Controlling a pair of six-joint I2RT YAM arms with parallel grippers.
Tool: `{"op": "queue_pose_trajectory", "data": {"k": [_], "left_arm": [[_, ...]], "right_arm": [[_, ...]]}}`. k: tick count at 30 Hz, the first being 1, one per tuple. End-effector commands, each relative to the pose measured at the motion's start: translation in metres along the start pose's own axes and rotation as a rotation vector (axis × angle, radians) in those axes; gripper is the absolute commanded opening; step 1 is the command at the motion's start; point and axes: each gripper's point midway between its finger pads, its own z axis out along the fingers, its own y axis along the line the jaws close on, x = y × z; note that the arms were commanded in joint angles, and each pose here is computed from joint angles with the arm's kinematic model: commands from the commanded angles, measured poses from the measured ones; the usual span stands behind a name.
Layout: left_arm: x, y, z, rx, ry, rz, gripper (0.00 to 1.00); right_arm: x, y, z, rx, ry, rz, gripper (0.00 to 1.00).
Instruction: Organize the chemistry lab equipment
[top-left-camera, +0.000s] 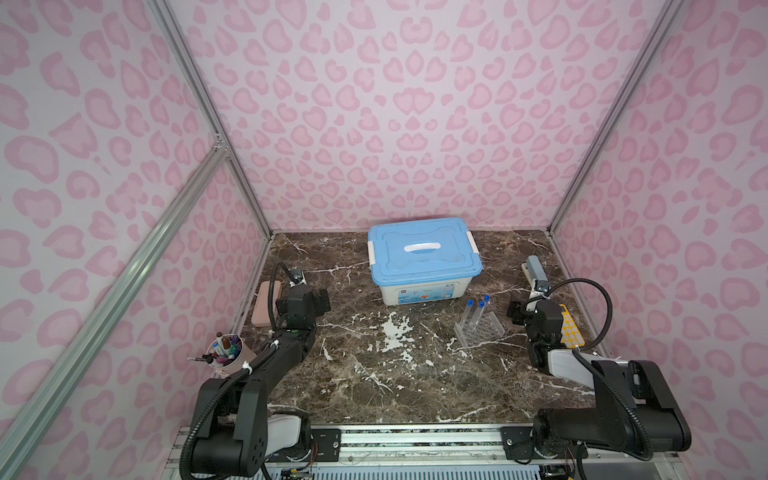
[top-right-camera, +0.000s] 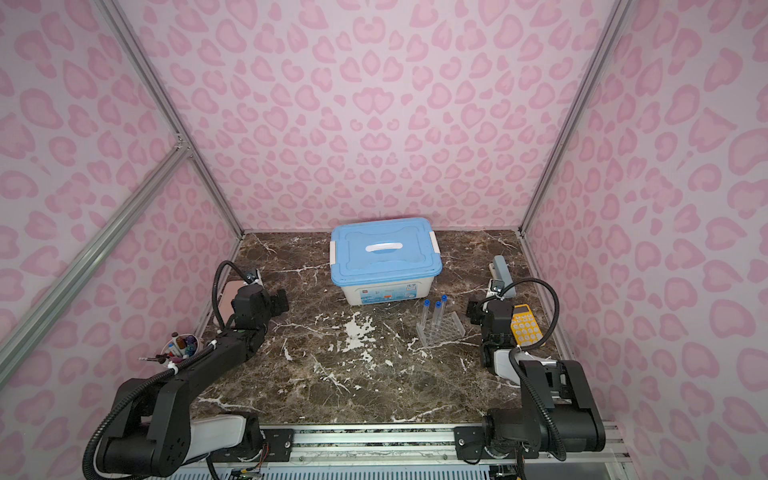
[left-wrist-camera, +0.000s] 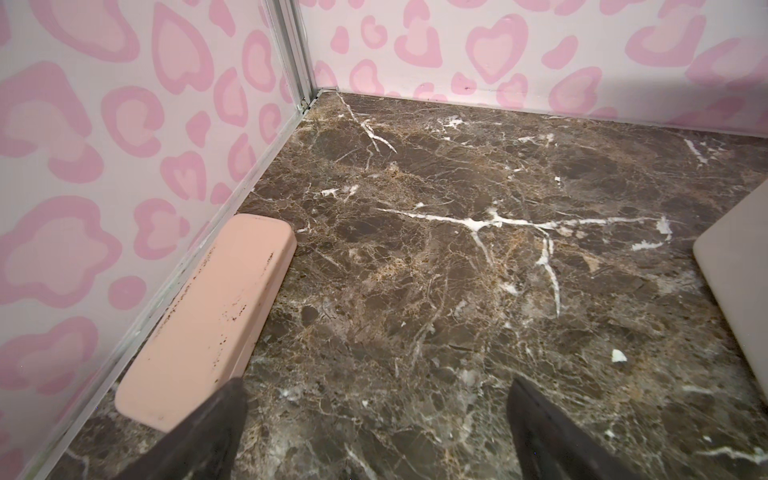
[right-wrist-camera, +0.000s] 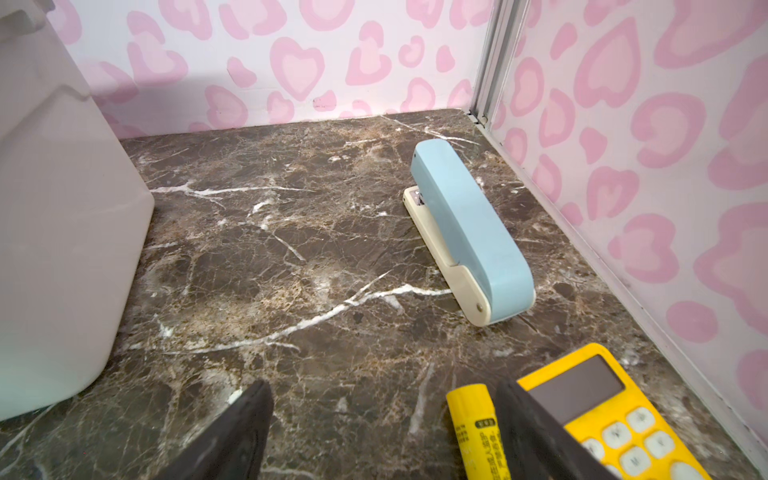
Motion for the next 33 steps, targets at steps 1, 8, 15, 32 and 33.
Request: {"op": "queue_pose_trajectory", "data": {"k": [1,8,15,32,33], "left_arm": [[-0.021,0.001,0.001,-0.008,-0.124,-0.006,0.98],[-0.013,0.001,0.008,0.02,-0.157,-0.002,0.98],[-0.011,0.0,0.014,0.067,-0.197,-0.029,0.98],[0.0,0.005,0.013,0.055,-0.235,-0.055,0.98],[0.0,0.005,0.014,0.055,-0.233,-0.055,0.98]], "right_arm": [[-0.023,-0.003,-0.002,0.02,-0.122,0.006,0.87],[-0.012,-0.001,0.004,0.02,-0.132,-0.007,0.89],[-0.011,0.005,0.001,-0.002,-0.154,-0.033,0.9],[-0.008,0.006,0.02,0.037,-0.059,-0.041,0.94],[-0.008,0.006,0.02,0.036,-0.061,-0.04,0.95]]}}
